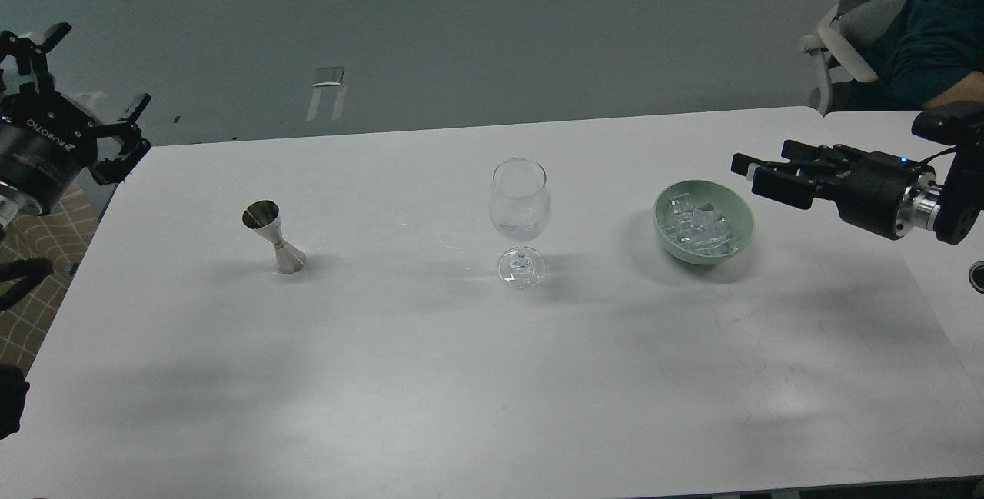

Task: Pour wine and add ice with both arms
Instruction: 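Move the right gripper down into the green bowl of ice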

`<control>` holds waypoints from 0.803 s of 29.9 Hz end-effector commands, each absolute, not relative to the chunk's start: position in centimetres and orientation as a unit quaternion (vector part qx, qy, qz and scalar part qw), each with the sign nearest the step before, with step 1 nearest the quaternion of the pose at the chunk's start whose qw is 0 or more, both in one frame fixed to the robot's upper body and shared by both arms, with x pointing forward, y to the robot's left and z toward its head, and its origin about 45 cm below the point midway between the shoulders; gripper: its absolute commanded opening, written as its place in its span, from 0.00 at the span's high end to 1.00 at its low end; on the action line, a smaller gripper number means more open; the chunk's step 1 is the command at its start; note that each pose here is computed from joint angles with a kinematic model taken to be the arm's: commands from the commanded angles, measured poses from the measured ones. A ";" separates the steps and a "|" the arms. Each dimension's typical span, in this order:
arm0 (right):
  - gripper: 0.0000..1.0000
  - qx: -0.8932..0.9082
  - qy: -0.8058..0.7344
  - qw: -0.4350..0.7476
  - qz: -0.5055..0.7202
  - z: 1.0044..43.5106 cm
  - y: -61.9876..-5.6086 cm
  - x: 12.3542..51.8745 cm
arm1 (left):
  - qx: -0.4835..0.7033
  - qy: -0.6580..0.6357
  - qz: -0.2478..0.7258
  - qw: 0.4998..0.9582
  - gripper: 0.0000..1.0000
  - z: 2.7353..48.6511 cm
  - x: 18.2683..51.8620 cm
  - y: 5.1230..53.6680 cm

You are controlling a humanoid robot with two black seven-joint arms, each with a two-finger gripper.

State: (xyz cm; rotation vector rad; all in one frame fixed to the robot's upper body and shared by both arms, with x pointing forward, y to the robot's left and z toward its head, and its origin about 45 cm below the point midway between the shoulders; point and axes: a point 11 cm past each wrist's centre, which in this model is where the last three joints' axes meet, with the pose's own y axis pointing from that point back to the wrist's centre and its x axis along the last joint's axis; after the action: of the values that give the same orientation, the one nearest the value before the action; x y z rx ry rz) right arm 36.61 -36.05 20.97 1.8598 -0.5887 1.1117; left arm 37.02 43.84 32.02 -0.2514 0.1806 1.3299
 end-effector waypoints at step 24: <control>0.01 0.675 -0.107 0.472 0.557 15.4 -33.1 38.8 | -0.127 0.090 0.605 0.781 0.02 31.3 37.0 42.5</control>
State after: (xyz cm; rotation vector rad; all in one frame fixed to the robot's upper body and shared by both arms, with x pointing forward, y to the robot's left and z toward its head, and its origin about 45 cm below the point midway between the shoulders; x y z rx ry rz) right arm 38.03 -33.45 15.48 1.6644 -0.2413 1.3505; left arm 37.08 42.58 31.40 -0.2759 0.1947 1.3068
